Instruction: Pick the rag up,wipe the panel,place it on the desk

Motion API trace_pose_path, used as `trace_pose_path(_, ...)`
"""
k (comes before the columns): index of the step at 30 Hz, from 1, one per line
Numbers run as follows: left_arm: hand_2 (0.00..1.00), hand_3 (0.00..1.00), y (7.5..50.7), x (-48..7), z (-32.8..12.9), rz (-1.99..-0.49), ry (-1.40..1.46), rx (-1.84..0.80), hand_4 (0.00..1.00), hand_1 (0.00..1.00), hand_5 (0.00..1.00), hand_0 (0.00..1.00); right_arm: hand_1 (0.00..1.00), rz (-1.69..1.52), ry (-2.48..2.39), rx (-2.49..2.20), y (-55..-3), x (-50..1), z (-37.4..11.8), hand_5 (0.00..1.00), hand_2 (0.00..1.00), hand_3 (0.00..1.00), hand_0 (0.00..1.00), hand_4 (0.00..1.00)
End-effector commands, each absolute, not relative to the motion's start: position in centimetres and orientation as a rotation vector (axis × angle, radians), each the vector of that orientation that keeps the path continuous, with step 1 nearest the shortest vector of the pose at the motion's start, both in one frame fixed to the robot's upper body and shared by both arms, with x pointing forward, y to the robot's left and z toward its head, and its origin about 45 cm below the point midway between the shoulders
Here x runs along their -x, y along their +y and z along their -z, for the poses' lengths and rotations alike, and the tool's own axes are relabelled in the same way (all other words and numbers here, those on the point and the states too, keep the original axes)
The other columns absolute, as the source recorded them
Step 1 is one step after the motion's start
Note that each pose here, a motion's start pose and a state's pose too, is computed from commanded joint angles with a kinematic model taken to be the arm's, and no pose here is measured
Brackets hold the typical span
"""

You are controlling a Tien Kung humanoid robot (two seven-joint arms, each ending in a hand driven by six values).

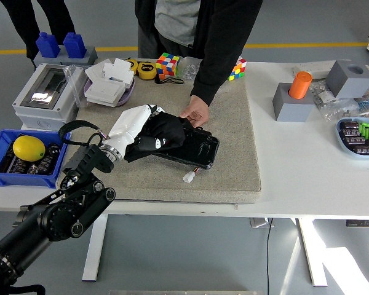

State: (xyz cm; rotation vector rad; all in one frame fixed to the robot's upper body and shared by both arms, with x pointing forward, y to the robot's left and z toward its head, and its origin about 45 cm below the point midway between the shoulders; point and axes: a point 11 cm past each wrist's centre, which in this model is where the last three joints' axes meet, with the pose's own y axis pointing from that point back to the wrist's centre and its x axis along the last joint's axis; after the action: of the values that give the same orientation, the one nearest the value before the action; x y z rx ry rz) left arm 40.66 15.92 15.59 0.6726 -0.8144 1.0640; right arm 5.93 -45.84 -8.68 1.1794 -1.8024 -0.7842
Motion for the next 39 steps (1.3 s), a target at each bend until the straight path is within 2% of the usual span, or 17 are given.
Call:
trace_pose_path(9,0.446,0.563,11.4,-39.1,-15.6,-0.945,-0.852,-0.624,0.734,0.366,0.002,0.243,0.572,0.781,-1.799,-1.179,-45.9,-5.9,8.7,0.396,0.51,0.523,0.591,0.945)
trace_pose_path(20,0.446,0.563,9.6,-38.4,-15.5,-0.879,-0.876,-0.612,0.735,0.366,0.002,0.241,0.572,0.775,-1.796,-1.18,-46.1,-6.0,8.6,0.397,0.511,0.523,0.591,0.946)
trace_pose_path(29,0.445,0.564,10.4,-38.7,-15.3,-0.901,-0.866,-0.627,0.734,0.365,0.002,0.241,0.573,0.771,-1.792,-1.181,-46.2,-6.0,8.5,0.397,0.51,0.523,0.591,0.947)
trace_pose_path(39,0.445,0.564,13.5,-40.4,-15.8,-1.015,-0.841,-0.646,0.734,0.364,0.002,0.241,0.572,0.773,-1.793,-1.177,-46.2,-5.8,8.5,0.397,0.511,0.523,0.59,0.947)
